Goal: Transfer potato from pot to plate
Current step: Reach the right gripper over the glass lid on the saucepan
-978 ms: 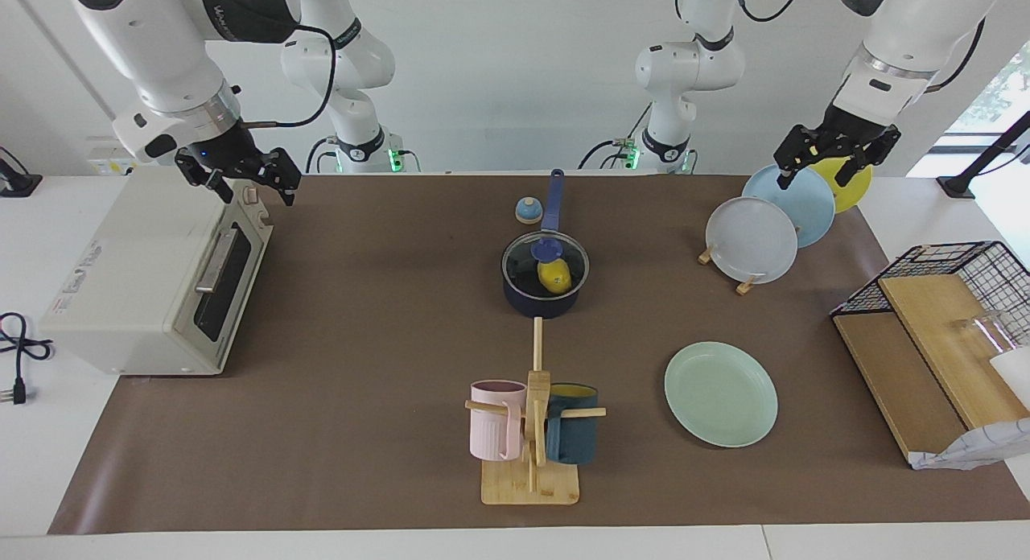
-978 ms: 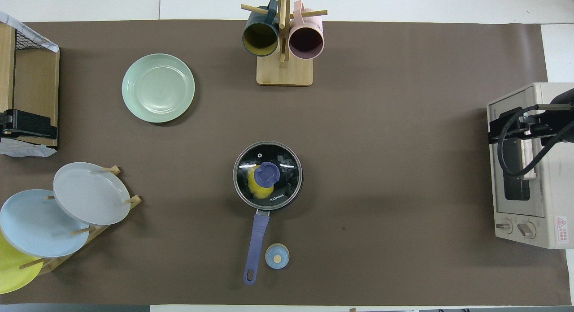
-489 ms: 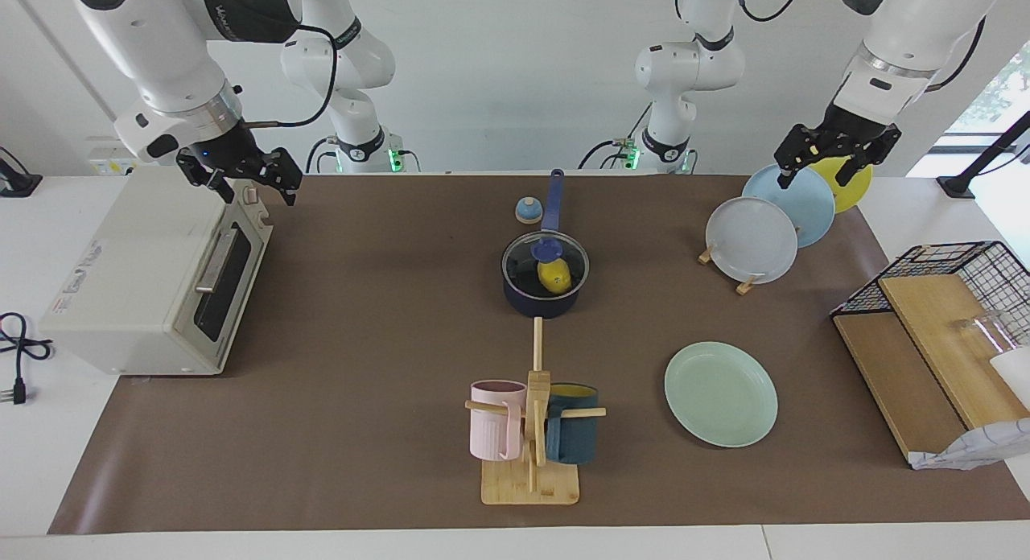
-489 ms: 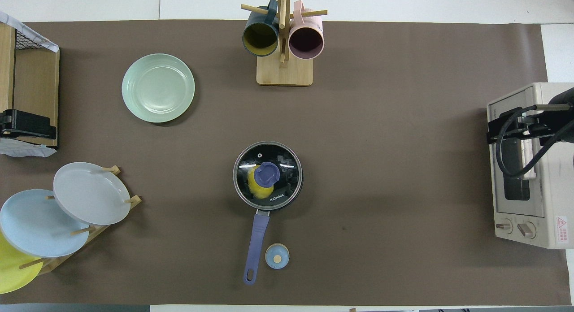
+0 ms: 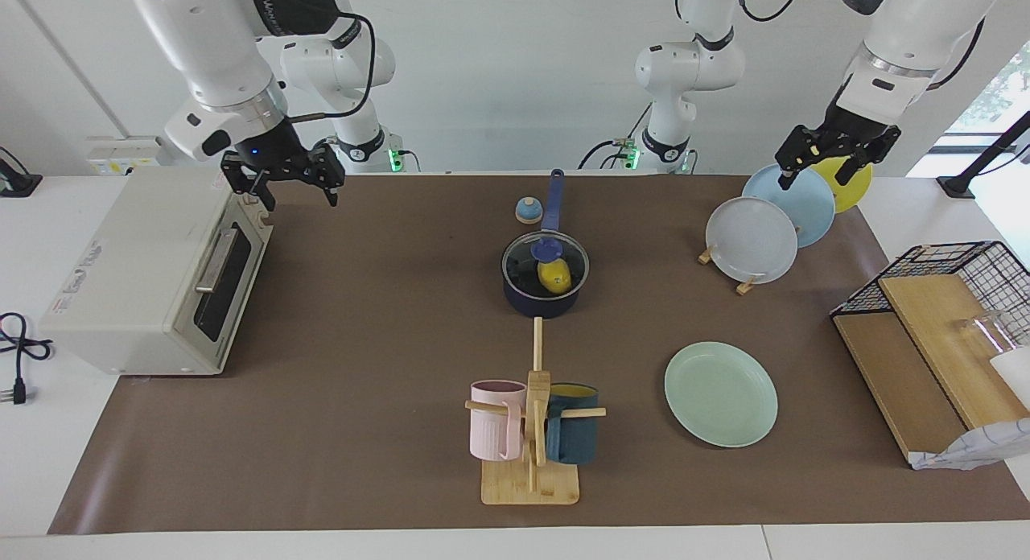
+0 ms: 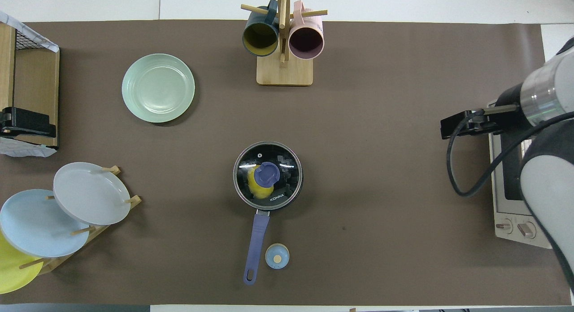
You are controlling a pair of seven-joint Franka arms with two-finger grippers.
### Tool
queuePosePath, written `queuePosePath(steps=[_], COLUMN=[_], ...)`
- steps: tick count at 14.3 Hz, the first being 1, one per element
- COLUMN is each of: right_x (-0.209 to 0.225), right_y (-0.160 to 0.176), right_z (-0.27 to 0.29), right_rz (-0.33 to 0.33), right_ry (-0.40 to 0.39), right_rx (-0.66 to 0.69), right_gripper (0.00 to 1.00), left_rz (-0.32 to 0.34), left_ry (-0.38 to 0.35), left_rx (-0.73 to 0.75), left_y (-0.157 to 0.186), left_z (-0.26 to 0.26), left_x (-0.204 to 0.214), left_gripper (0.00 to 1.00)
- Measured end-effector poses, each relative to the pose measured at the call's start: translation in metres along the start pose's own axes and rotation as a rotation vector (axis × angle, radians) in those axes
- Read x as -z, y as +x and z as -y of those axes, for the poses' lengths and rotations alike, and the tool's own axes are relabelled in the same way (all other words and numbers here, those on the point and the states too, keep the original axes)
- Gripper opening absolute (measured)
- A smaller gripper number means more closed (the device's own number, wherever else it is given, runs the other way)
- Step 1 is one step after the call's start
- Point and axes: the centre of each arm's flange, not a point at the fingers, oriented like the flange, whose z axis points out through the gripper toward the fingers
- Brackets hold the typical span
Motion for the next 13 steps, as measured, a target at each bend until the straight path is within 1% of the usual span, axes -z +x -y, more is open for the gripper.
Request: queuePosePath(steps=[1, 4, 6, 7, 9, 11, 13], right_x=[0.0, -0.007, -0.013, -0.02, -0.052, -0.09, -0.118], right_y=[-0.001, -0.006, -0.007, -0.007, -0.014, -0.025, -0.029], right_z=[0.022, 0.088, 0.151, 0.186, 0.258, 0.328, 0.361], right_rz=[-0.013, -0.017, -0.016, -0.02, -0.021, -0.064, -0.094], right_ry=[0.003, 0.007, 0.005, -0.012, -0.063, -0.052, -0.057], right_rx=[0.009, 0.026, 0.011, 0.014, 0.001, -0.022, 0.001], right_gripper=[1.0, 1.0, 1.0, 1.0, 1.0, 1.0, 1.0], left_rz=[-0.002, -0.014, -0.029, -0.029, -0.03, -0.027, -0.027], left_ry=[0.0, -0.001, -0.002, -0.002, -0.002, -0.001, -0.001], left_rx=[0.001, 0.002, 0.004, 0.006, 0.008, 0.008, 0.01], left_y=[0.0, -0.003, -0.01, -0.014, -0.017, -0.017, -0.017], left_z=[0.0, 0.0, 0.001, 0.001, 0.0, 0.0, 0.0], left_x=[0.001, 0.007, 0.017, 0.021, 0.024, 0.023, 0.023], left_gripper=[1.0, 1.0, 1.0, 1.0, 1.0, 1.0, 1.0])
